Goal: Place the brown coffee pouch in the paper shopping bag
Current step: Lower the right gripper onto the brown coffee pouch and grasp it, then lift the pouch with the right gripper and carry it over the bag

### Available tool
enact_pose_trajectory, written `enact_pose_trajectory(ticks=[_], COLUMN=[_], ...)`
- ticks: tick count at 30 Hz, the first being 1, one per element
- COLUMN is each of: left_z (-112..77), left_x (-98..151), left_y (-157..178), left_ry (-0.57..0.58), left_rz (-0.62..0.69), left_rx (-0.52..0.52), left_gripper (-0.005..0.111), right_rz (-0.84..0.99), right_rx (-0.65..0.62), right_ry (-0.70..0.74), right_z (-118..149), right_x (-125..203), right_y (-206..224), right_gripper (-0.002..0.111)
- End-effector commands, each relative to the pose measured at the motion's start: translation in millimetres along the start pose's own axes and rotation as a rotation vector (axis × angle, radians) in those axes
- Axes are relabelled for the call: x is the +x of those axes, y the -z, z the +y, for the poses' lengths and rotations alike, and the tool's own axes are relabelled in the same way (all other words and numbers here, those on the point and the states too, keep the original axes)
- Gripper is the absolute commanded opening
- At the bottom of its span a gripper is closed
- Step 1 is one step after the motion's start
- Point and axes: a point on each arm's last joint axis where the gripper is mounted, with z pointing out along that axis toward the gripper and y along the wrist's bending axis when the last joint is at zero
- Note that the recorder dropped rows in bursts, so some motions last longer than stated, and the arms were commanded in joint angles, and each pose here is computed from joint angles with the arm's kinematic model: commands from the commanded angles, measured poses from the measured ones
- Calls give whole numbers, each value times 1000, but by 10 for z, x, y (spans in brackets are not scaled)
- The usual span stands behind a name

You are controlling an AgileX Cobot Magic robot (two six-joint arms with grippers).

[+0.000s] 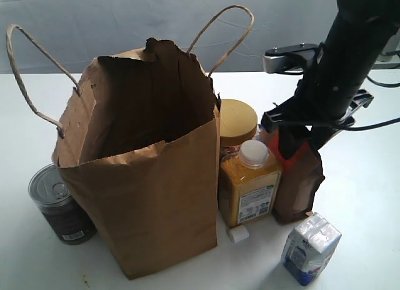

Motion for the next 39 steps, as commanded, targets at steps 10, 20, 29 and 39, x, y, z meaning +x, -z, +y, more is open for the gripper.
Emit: enact_pose_trajectory(ticks=[10, 20, 29, 39], left_z=[3, 3, 3, 3], left_x=[6, 6, 6, 6], left_y=[0, 0, 0, 0], left_ry=[0, 0, 0, 0], left_rz=[-4, -4, -4, -4], left_rx=[-5, -5, -5, -5], left_gripper=[0, 0, 0, 0], right_rz=[9, -221, -559, -994], right_rx=[49, 77, 94, 57], right_ry=[10, 20, 3, 10], right_z=[-46, 32, 145, 304], right_x=[-13, 250, 779, 1537], right_y=[-14, 704, 1552, 2331], right_gripper=[0, 0, 0, 0])
